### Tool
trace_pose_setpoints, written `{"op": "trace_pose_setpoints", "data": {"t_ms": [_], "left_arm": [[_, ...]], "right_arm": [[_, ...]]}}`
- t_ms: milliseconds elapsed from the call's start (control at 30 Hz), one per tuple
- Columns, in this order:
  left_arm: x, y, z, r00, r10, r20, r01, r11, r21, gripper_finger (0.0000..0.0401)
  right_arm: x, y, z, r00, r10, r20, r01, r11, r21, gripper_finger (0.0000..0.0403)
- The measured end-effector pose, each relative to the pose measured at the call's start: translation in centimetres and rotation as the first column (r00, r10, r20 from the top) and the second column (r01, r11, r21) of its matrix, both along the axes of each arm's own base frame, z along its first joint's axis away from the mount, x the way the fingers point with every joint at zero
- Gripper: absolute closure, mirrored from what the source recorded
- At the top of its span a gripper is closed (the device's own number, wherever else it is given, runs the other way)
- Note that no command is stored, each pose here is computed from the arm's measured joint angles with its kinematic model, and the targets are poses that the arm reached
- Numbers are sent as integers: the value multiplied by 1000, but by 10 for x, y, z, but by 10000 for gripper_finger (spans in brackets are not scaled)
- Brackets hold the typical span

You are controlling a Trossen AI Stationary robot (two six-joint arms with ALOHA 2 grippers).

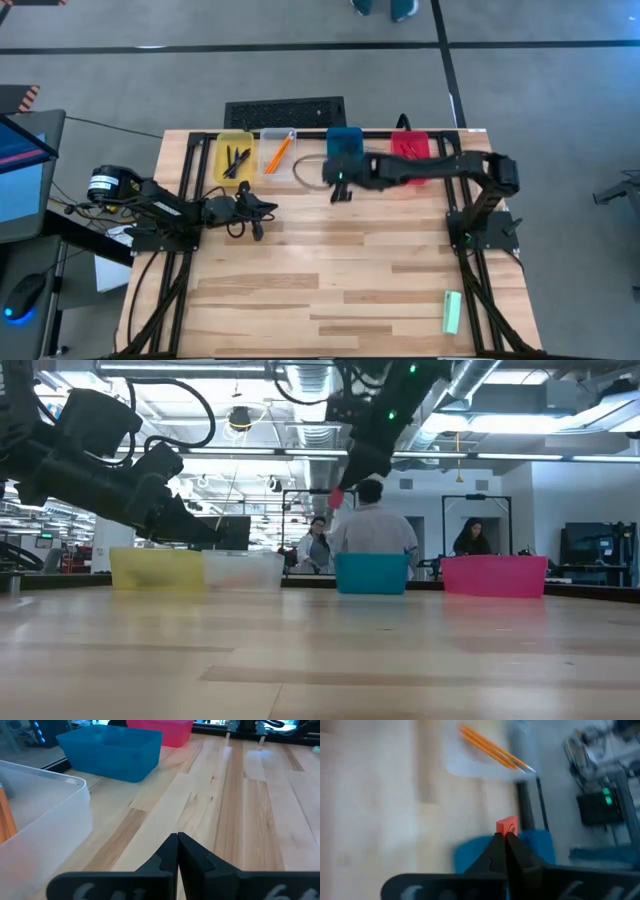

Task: Sort crayons/erasers/pens/pencils in bins
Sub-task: Put the orange eraser into the blue bin

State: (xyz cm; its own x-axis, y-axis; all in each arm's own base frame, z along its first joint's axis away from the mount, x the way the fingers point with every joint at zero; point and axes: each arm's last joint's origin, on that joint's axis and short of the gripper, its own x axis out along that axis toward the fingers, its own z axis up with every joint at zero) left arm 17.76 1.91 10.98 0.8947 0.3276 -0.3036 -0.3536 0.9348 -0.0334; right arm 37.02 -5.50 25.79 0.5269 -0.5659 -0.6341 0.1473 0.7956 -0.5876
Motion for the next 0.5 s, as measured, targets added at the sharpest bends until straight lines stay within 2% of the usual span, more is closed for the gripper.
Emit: {"op": "trace_pose_setpoints", "data": {"t_ms": [100,167,300,500], "left_arm": [[0,0,1,1000,0,8,0,1000,-1,401],[0,0,1,1000,0,7,0,1000,-2,401],[0,0,1,1000,0,7,0,1000,-2,401],[0,0,1,1000,0,6,0,1000,-2,401]], "right_arm": [[-9,-34,1,998,-46,-35,47,999,3,399],[-12,-56,-4,998,-35,-45,37,998,50,399],[-14,-92,-33,996,-15,-93,31,984,176,399],[-13,-125,-68,990,-40,-138,72,969,236,400]]}}
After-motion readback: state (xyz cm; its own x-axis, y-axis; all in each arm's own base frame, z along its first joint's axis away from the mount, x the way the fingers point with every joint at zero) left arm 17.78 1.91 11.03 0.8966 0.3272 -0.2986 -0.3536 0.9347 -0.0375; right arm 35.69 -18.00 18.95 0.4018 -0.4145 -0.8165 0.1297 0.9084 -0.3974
